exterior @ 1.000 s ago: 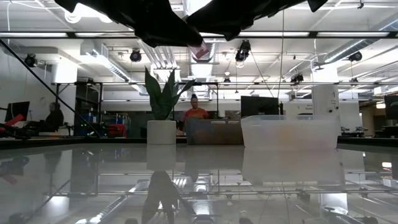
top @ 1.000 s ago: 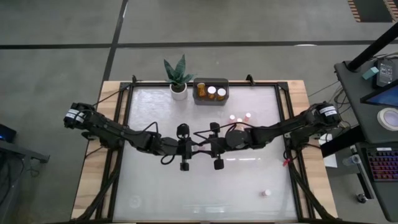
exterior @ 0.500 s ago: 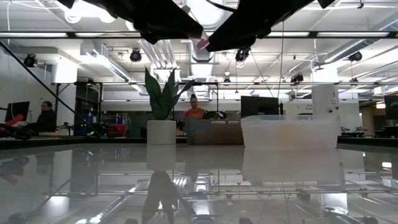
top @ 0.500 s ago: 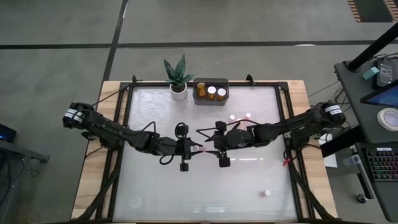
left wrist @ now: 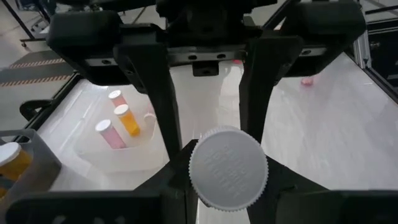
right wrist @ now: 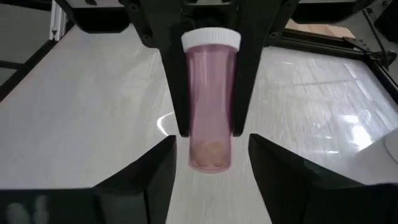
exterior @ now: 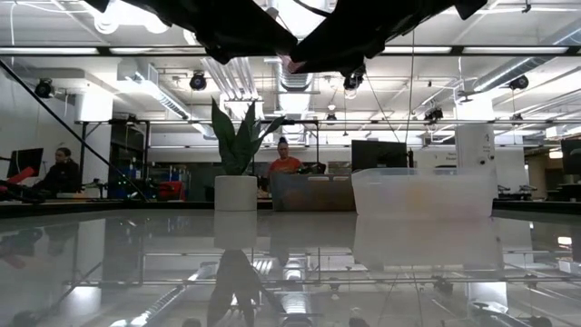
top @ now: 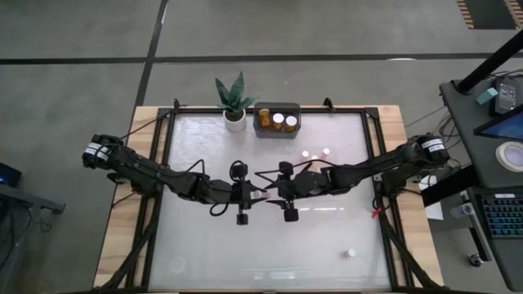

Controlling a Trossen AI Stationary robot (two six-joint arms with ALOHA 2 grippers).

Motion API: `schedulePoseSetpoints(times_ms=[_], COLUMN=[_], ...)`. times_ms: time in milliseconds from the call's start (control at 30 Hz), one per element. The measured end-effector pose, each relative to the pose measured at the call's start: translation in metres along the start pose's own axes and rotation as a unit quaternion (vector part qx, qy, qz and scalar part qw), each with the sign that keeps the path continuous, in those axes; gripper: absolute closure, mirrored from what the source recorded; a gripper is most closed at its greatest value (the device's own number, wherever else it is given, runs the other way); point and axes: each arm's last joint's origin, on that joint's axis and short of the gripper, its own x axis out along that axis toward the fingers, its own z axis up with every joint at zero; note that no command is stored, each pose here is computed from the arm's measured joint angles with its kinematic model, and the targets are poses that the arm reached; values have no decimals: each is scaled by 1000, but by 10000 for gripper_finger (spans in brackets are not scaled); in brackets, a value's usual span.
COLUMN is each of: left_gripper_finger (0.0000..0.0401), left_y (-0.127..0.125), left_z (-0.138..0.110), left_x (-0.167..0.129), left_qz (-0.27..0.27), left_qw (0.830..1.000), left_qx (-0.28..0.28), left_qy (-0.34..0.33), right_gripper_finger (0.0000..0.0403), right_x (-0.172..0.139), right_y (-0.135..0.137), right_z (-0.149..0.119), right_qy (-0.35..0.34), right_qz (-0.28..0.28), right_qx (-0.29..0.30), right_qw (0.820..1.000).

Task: Pick and place medicine bottles into bin by pill shape (circle, oval)
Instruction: Put the small pink pill bottle into the white bin

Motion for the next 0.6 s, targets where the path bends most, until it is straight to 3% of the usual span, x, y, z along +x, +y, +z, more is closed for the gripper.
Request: schedulePoseSetpoints(times_ms=[400, 600], left_gripper_finger=[326, 319], left_y=[0, 0], left_z=[0, 0], left_x=[0, 0], left_qz=[0, 0], left_qw=[1000, 1000], left_qx=[-2, 0], left_qy=[-3, -3], right_gripper_finger=[317, 307], right_x=[5, 5], right_y=[1, 1], right_z=[-3, -3], right_qy=[2, 4], right_qz=[0, 0], right_qx=[-1, 0], right_qw=[1000, 1000])
